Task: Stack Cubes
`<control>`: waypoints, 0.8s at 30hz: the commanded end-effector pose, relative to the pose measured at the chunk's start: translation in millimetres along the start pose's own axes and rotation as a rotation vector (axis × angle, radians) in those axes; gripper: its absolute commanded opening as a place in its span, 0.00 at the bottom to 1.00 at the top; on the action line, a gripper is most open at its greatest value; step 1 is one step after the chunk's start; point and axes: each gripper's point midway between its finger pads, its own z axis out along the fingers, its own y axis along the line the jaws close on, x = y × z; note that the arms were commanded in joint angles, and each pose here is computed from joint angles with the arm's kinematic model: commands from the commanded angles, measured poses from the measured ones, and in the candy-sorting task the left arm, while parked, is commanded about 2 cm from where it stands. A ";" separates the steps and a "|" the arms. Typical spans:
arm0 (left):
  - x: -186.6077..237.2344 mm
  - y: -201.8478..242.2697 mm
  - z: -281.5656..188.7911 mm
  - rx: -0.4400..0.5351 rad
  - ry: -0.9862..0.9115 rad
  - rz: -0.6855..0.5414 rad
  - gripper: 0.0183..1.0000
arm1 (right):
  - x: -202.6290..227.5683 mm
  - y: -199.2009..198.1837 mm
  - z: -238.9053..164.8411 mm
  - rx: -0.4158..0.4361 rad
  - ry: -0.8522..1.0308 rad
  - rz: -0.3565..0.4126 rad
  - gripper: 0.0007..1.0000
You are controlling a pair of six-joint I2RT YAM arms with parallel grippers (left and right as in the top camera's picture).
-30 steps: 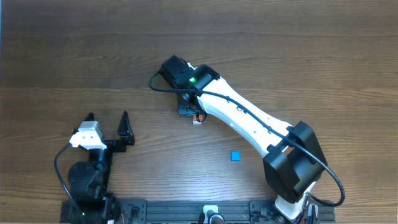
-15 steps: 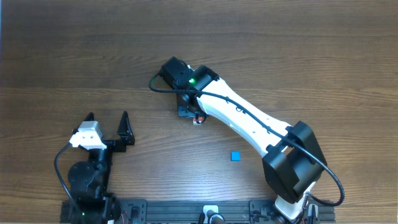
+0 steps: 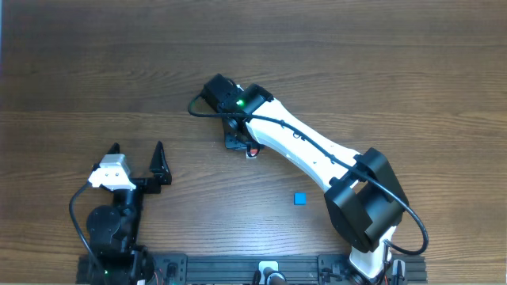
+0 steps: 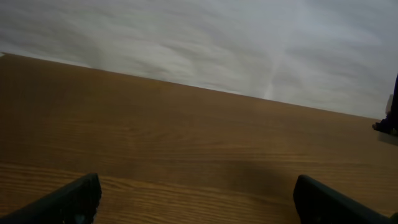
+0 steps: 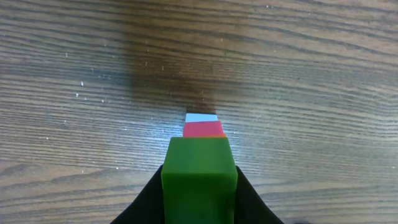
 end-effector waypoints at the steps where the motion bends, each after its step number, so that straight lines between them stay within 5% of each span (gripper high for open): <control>1: 1.1 0.0 0.0 0.004 -0.001 0.014 1.00 | 4.7 1.3 6.7 0.008 0.020 0.006 0.01; 24: 1.1 0.0 0.0 0.004 -0.001 0.014 1.00 | 6.6 -0.8 5.1 0.015 0.027 0.004 0.01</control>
